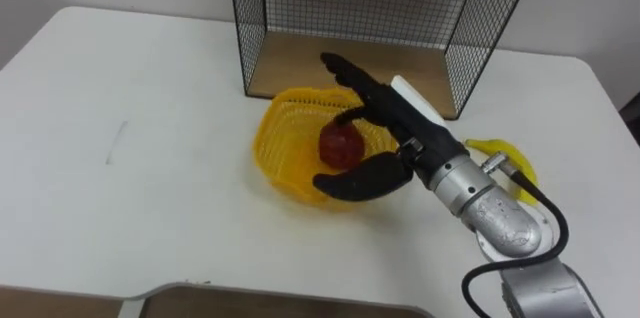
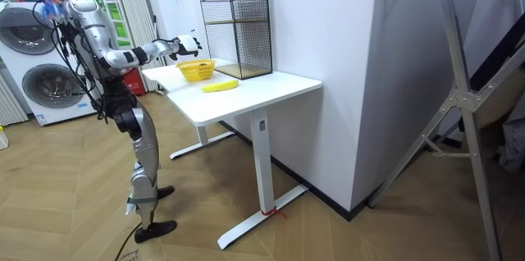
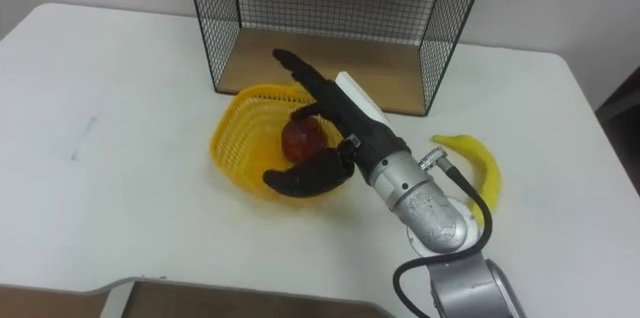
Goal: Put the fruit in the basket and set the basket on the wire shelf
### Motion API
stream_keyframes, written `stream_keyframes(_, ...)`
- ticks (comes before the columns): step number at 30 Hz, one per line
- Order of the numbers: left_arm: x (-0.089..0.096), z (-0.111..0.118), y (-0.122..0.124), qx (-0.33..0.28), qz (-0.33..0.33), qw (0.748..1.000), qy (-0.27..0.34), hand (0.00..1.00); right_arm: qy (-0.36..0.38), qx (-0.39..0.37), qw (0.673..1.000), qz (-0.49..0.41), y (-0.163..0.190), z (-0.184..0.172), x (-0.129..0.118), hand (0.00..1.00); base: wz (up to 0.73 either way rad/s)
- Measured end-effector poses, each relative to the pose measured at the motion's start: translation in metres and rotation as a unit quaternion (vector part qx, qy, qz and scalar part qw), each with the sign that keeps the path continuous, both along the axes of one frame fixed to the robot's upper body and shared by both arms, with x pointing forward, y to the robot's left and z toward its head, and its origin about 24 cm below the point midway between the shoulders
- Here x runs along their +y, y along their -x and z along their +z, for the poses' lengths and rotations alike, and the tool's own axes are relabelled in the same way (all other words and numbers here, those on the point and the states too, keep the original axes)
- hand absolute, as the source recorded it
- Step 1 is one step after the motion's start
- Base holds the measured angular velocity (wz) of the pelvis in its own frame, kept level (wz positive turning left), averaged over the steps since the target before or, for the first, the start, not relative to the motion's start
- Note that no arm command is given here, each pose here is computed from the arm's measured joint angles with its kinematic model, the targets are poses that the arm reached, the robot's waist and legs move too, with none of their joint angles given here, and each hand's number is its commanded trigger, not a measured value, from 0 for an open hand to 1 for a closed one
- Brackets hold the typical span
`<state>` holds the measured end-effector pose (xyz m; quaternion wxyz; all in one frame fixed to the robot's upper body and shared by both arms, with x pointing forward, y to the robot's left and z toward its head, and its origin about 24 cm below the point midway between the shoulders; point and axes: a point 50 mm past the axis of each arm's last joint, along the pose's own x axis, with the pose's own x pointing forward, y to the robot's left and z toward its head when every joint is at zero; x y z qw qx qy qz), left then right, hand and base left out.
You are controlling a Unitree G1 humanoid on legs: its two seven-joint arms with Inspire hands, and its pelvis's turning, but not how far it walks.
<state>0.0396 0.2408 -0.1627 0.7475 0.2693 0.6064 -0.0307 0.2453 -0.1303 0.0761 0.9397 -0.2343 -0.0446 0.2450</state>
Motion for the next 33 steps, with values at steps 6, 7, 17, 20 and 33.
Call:
stream_keyframes(6, 0.000, 0.000, 0.001, 0.001, 0.001, 1.000, -0.001, 0.00, -0.006, 0.000, 1.000, -0.002, 0.000, 0.001, -0.001, 0.00, 0.00)
stream_keyframes(7, 0.000, 0.000, 0.001, 0.001, 0.001, 1.000, -0.001, 0.00, -0.007, 0.000, 1.000, -0.002, 0.000, 0.001, -0.001, 0.00, 0.00)
stream_keyframes(17, 0.000, -0.001, 0.004, 0.009, 0.003, 1.000, -0.001, 0.00, -0.026, -0.011, 0.999, -0.025, -0.003, 0.007, -0.010, 0.00, 0.00)
stream_keyframes(20, 0.000, -0.001, 0.006, 0.009, 0.004, 1.000, -0.001, 0.00, -0.041, -0.036, 0.998, -0.034, -0.002, 0.018, -0.014, 0.00, 0.00)
stream_keyframes(33, 0.008, 0.000, 0.026, 0.012, 0.045, 0.999, -0.010, 0.00, -0.073, -0.195, 0.951, -0.230, 0.000, 0.061, -0.069, 0.00, 0.00)
